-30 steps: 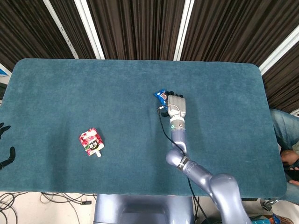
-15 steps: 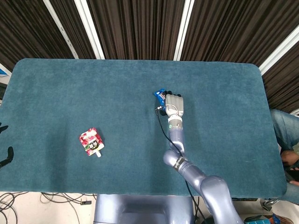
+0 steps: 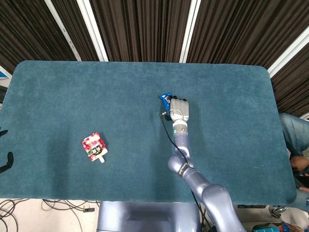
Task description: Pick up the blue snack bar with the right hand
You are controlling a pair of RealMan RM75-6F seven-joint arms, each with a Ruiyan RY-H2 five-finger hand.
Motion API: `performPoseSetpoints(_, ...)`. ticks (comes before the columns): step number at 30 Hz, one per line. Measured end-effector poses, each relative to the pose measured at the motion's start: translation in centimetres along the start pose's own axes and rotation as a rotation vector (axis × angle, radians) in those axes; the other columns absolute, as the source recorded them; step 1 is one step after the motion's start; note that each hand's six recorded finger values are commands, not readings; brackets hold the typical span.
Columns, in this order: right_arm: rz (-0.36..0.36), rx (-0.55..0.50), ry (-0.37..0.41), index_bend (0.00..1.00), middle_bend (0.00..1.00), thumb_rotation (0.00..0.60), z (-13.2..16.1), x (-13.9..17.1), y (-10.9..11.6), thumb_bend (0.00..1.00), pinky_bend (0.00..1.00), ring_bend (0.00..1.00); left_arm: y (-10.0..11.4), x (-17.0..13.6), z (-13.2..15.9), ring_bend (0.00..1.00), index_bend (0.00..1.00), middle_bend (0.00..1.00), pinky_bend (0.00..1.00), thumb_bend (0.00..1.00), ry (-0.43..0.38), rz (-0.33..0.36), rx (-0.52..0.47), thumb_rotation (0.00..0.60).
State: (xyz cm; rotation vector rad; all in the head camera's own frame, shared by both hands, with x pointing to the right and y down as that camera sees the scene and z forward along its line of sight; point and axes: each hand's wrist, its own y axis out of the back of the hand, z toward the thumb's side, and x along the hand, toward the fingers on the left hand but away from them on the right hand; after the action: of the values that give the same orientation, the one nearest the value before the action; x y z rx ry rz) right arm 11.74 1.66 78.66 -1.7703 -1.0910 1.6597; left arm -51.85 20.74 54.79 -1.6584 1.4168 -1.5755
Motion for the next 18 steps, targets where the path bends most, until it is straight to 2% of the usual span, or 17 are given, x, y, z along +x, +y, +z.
performPoseSetpoints(5,-0.023,-0.015,-0.007,0.39,0.40,0.600,-0.2,0.0,0.3,0.44,0.41,0.58,0.1,0.0,-0.1,0.12,0.14,0.04,0.14,0.53,0.003,0.003,-0.003,0.600)
performPoseSetpoints(9,-0.044,-0.036,-0.014,0.42,0.44,0.600,-0.7,0.1,0.5,0.50,0.44,0.62,0.0,0.0,-0.1,0.12,0.14,0.04,0.15,0.53,0.004,-0.001,-0.002,0.600)
performPoseSetpoints(18,-0.068,-0.088,-0.021,0.43,0.44,0.600,-1.9,0.2,0.8,0.51,0.45,0.62,0.1,0.0,-0.1,0.12,0.14,0.04,0.16,0.53,0.007,0.003,-0.001,0.600)
